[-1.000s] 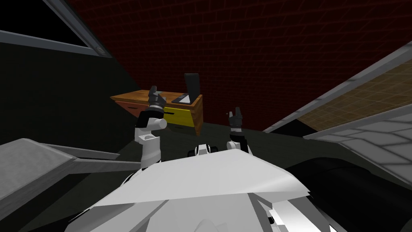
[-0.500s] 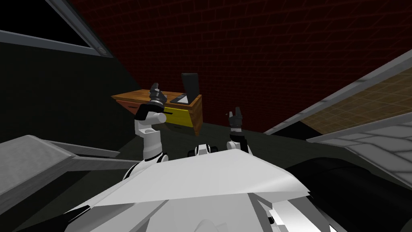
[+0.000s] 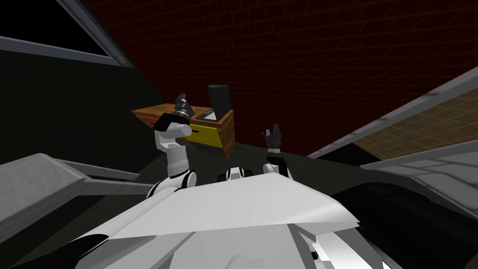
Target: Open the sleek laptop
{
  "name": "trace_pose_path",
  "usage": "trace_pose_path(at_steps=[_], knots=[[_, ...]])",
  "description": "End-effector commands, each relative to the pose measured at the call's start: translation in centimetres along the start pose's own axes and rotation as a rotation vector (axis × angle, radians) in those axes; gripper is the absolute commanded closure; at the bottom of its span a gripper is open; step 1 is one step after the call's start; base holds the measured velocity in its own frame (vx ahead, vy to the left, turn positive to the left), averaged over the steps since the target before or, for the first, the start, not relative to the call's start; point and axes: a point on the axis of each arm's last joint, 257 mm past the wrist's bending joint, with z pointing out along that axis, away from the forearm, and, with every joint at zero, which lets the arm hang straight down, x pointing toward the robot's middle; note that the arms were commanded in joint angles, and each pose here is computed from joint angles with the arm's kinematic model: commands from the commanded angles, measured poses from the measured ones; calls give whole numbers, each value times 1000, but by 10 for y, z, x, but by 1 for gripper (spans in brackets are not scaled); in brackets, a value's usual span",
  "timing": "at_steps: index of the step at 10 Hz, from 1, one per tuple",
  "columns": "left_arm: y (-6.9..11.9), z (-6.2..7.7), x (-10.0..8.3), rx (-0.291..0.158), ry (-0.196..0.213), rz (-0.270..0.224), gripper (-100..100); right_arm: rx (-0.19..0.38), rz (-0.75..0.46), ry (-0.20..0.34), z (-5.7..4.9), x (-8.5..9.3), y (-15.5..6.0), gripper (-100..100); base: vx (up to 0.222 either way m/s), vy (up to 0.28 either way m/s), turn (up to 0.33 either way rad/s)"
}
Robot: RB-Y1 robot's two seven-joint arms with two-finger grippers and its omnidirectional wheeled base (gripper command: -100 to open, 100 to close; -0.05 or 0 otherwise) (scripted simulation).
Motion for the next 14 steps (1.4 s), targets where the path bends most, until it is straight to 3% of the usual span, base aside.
trace_pose_path(at_steps=[1, 6, 14], knots=[[0, 14, 3, -41, 11, -11, -100, 0, 0, 0, 0, 0, 0, 0, 5, -81, 36], [-3, 41, 12, -130, 39, -39, -100, 0, 0, 0, 0, 0, 0, 0, 9, -81, 51], [-17, 68, 30, -241, 97, -69, -100, 0, 0, 0, 0, 0, 0, 0, 9, -79, 45]])
